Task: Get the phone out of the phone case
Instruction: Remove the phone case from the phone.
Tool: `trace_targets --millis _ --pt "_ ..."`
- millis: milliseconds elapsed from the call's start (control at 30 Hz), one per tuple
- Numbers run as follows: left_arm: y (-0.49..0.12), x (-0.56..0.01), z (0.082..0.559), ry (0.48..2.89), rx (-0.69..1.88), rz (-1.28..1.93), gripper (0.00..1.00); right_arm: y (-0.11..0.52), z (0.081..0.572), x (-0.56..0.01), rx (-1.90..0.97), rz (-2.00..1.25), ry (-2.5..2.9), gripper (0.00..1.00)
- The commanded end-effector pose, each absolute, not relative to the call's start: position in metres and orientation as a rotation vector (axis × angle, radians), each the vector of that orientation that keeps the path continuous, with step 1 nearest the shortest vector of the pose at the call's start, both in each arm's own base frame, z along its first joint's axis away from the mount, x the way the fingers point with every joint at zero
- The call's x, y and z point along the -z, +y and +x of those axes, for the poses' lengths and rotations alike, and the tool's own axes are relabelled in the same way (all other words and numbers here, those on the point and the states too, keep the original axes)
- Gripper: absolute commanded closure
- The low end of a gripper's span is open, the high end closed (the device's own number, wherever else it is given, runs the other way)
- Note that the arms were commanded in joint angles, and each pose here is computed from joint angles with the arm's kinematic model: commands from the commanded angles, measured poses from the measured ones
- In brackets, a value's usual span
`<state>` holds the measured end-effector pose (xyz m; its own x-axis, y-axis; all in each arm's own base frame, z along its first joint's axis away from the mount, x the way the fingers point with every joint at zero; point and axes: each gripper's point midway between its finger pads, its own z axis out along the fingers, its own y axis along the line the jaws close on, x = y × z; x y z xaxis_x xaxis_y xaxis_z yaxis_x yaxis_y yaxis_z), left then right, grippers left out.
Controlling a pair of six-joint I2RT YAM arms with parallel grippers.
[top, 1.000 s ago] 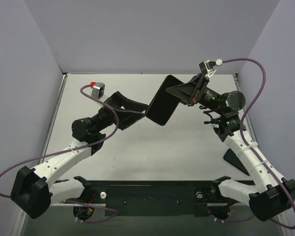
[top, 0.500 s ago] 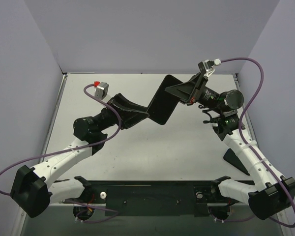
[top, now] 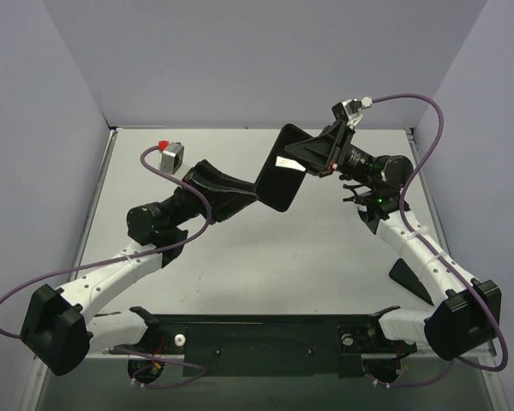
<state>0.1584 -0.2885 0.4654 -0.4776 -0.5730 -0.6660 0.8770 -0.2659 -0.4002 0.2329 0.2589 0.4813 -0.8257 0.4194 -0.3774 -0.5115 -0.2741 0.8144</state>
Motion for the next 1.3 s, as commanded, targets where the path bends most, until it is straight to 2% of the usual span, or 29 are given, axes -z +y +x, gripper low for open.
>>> trace_targets --millis 0,100,133,233,367,567,700,1067,1267 --pt "-0.286 -0.463 0.144 0.817 1.845 0.629 0.91 0.232 0.190 -0.549 -2.294 -0.208 1.107 1.00" --pt "-0.284 -0.460 0.145 0.751 1.877 0.611 0.94 0.230 0.186 -0.553 -2.333 -0.210 1.088 1.00" --pt "-0.283 -0.462 0.144 0.735 1.903 0.604 0.98 0.229 0.182 -0.555 -2.337 -0.229 1.081 1.00" --pt "-0.293 -0.464 0.162 0.807 1.921 0.556 1.00 0.230 0.177 -0.558 -2.327 -0.236 1.082 1.00" --pt "-0.303 -0.452 0.194 0.969 1.795 0.456 1.00 0.228 0.166 -0.568 -2.343 -0.257 1.049 1.00" --pt "-0.318 -0.400 0.251 1.408 1.606 0.254 1.00 0.233 0.156 -0.576 -2.341 -0.284 1.047 1.00" --pt "-0.315 -0.380 0.276 1.575 1.491 0.107 1.00 0.235 0.147 -0.578 -2.331 -0.318 1.023 1.00" --pt "-0.295 -0.331 0.309 1.733 1.218 -0.042 1.00 0.222 0.136 -0.604 -2.382 -0.315 0.892 1.00" --pt "-0.296 -0.313 0.315 1.777 1.189 -0.056 1.00 0.225 0.146 -0.601 -2.340 -0.274 0.929 1.00"
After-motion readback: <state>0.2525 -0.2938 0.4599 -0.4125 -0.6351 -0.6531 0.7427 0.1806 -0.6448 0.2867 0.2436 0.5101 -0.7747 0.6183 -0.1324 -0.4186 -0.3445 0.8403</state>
